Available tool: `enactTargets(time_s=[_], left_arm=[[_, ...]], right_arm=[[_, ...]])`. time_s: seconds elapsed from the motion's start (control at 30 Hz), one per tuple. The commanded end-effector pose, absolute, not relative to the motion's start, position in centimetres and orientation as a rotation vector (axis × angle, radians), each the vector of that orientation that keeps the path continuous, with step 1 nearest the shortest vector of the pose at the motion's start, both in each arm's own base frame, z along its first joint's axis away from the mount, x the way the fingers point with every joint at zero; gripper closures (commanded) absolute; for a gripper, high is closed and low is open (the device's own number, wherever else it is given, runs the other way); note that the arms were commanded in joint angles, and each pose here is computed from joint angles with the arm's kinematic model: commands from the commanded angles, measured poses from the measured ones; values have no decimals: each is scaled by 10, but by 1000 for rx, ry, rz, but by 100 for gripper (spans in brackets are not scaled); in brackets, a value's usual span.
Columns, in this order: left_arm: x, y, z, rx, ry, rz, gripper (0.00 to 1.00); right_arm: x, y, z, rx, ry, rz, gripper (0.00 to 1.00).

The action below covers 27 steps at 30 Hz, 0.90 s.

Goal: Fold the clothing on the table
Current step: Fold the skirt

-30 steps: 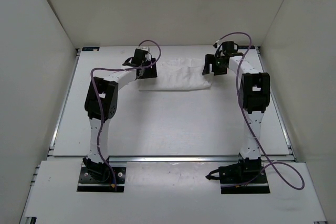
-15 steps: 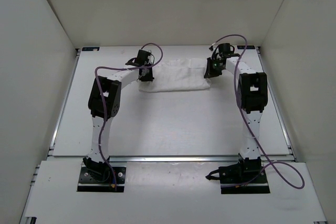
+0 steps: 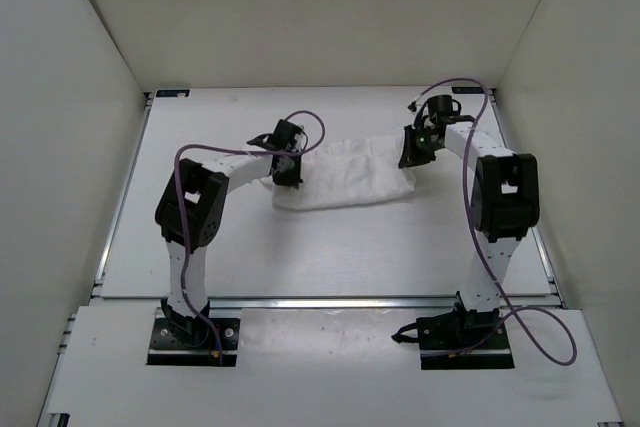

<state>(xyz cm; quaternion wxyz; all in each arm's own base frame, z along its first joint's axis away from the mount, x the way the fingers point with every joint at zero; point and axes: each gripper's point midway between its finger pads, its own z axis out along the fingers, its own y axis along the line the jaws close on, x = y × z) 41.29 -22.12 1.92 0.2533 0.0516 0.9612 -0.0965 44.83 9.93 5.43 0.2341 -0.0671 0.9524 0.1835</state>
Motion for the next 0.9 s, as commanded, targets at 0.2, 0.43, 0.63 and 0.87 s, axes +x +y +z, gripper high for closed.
enactTargets(time_s=[0.2, 0.43, 0.63, 0.87], left_arm=[[279, -234, 11, 289, 2831, -454, 100], [279, -258, 11, 266, 2816, -670, 100], [275, -286, 14, 302, 2792, -814, 100], [279, -310, 23, 226, 2738, -1007, 100]], right_arm=[[384, 140, 142, -286, 2424, 700, 100], [328, 218, 160, -423, 2359, 1001, 100], [310, 276, 178, -512, 2297, 1142, 100], [320, 305, 183, -539, 2301, 1159, 100]])
